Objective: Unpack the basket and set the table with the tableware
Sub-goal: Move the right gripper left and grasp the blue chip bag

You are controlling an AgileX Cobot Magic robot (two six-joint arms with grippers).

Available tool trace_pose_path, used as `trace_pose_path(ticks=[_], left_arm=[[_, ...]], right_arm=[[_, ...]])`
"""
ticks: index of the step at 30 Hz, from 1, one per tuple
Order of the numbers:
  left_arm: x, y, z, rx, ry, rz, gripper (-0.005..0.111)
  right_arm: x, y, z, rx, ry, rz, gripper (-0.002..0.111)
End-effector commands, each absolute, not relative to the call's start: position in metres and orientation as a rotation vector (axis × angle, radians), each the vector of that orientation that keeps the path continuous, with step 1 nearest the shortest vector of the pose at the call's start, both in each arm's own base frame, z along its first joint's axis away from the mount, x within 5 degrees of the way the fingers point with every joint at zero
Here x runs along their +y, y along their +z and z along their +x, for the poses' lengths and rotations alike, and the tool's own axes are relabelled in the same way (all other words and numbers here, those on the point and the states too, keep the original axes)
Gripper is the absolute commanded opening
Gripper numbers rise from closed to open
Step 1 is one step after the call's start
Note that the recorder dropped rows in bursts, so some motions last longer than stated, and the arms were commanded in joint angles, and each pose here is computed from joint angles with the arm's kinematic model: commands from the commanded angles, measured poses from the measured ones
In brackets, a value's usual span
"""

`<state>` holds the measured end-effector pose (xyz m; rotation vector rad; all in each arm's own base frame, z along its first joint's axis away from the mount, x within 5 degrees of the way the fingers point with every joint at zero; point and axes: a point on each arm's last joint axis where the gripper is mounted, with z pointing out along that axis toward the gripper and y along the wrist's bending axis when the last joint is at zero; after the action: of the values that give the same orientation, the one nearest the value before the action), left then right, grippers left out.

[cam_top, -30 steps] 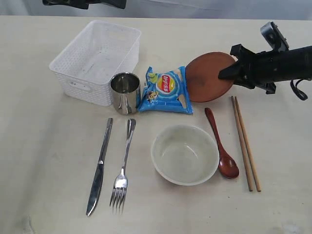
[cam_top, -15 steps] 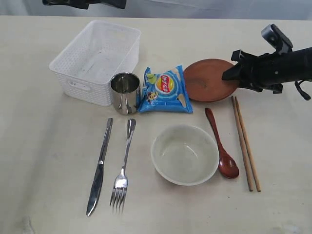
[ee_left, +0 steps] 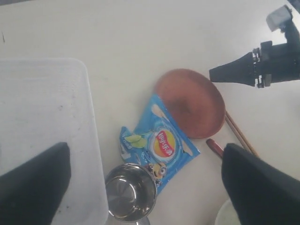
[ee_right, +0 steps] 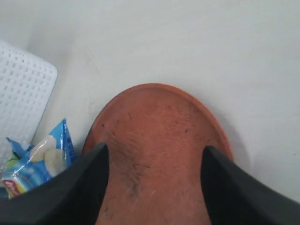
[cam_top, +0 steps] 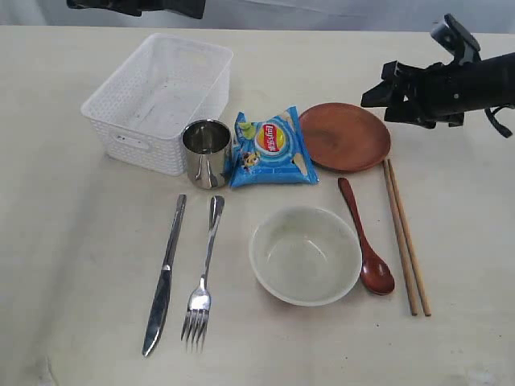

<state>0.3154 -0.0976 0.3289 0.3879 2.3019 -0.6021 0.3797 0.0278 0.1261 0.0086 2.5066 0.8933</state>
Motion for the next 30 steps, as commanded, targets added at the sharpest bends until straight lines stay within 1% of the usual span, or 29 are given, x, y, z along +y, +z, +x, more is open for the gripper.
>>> trace_pose_path(ticks=[1, 3, 6, 11, 14, 16, 19, 25, 30], left_arm=[[-0.096, 0.331, 0.315, 2.288, -0.578, 0.395, 0.081], [-0.095, 0.331, 0.315, 2.290, -0.568, 0.402, 0.081], [-0.094, 0.329, 0.315, 2.303, -0.530, 0.433, 0.081], [-0.093, 0.323, 0.313, 2.327, -0.522, 0.447, 0.081], [-0.092, 0.318, 0.312, 2.332, -0.506, 0.442, 0.081], [-0.091, 0.315, 0.312, 2.339, -0.499, 0.441, 0.081], [-0.091, 0.314, 0.312, 2.341, -0.497, 0.442, 0.081], [-0.091, 0.314, 0.312, 2.341, -0.497, 0.442, 0.081], [-0.091, 0.313, 0.311, 2.345, -0.497, 0.443, 0.081]], right_arm=[[0.043, 0.163, 0.379, 2.528, 0.951, -0.176, 0.056], [0.064, 0.179, 0.375, 2.538, 0.945, -0.309, 0.056], [0.100, 0.188, 0.367, 2.554, 0.852, -0.499, 0.056], [0.157, 0.181, 0.354, 2.525, 0.641, -0.741, 0.056], [0.185, 0.180, 0.348, 2.454, 0.568, -0.821, 0.056], [0.196, 0.181, 0.345, 2.414, 0.539, -0.839, 0.060], [0.204, 0.182, 0.344, 2.380, 0.514, -0.840, 0.070], [0.203, 0.175, 0.346, 2.392, 0.495, -0.830, 0.071], [0.203, 0.156, 0.349, 2.434, 0.477, -0.831, 0.071]])
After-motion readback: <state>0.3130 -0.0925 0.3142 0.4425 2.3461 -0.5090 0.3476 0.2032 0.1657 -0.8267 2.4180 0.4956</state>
